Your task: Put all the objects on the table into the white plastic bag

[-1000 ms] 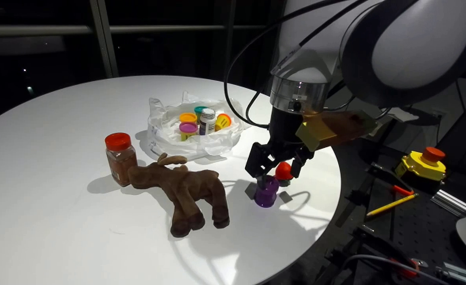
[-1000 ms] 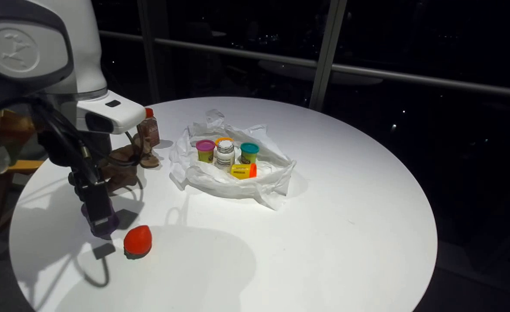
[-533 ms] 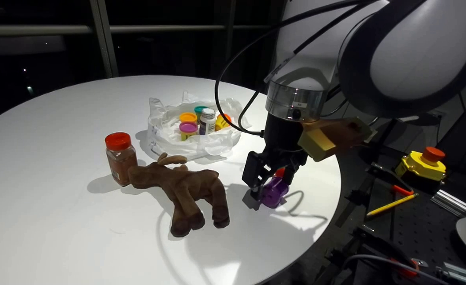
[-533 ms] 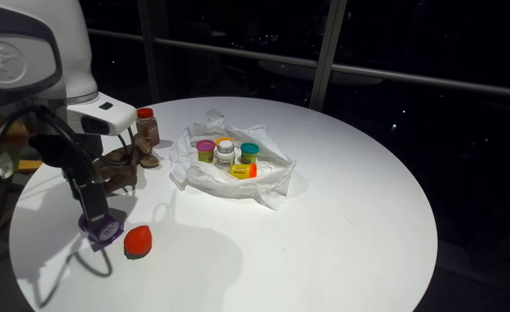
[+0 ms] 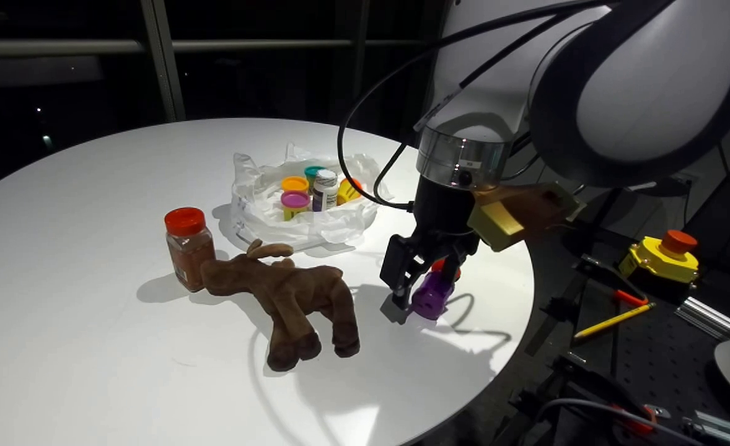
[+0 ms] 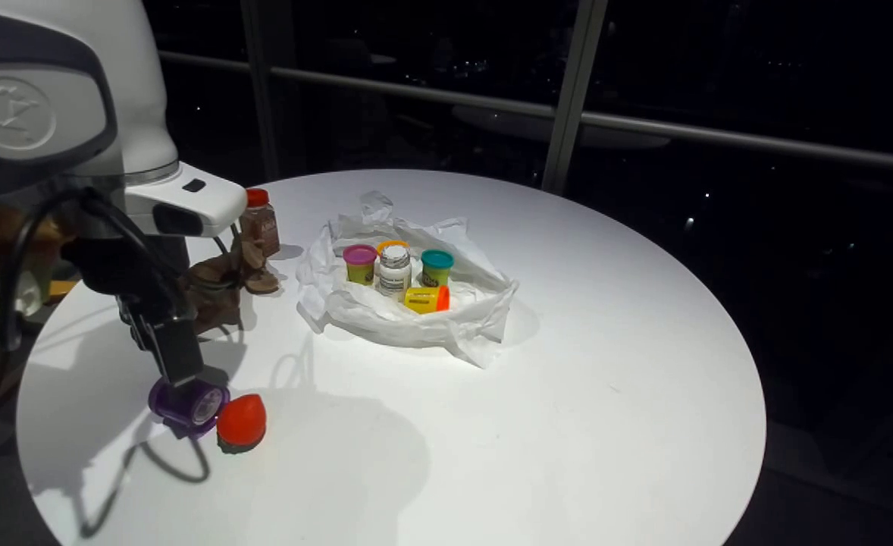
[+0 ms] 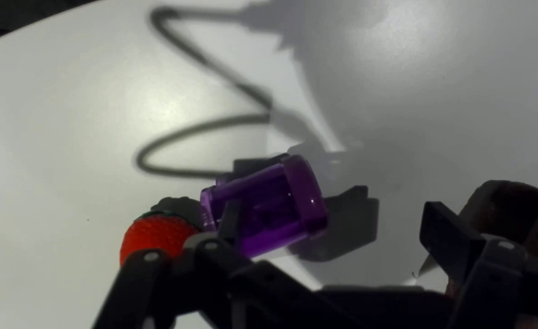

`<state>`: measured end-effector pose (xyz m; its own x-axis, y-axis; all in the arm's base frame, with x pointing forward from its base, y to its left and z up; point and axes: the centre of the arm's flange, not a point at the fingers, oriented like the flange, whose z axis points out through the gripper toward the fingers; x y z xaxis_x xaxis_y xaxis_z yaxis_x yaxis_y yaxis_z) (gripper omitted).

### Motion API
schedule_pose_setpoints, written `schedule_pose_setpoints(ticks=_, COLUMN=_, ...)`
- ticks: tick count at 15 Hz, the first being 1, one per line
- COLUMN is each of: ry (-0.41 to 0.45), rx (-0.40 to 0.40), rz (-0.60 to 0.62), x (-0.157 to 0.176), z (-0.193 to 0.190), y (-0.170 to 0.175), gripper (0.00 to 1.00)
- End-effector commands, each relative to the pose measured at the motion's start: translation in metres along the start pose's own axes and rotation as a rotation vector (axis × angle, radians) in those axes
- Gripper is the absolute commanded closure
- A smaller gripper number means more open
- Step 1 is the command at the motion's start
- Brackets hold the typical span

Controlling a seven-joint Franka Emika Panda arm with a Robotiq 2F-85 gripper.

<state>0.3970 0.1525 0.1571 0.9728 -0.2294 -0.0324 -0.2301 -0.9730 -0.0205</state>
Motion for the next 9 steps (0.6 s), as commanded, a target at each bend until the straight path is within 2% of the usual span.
schedule_pose_setpoints(ticks=1, ry=0.06, rx=-0.028, rz=0.004, x=-0.003, z=-0.002, y=-0.001, gripper=0.0)
schedule_pose_setpoints(ticks=6, ry=0.102, rx=-0.038, rz=0.138, x=-0.008, z=-0.014, y=-0.012, gripper=0.0)
schedule_pose_setpoints(ticks=9, ry=0.085, rx=0.01, rz=0.315, x=-0.01, z=-0.023, y=-0.018, gripper=0.0)
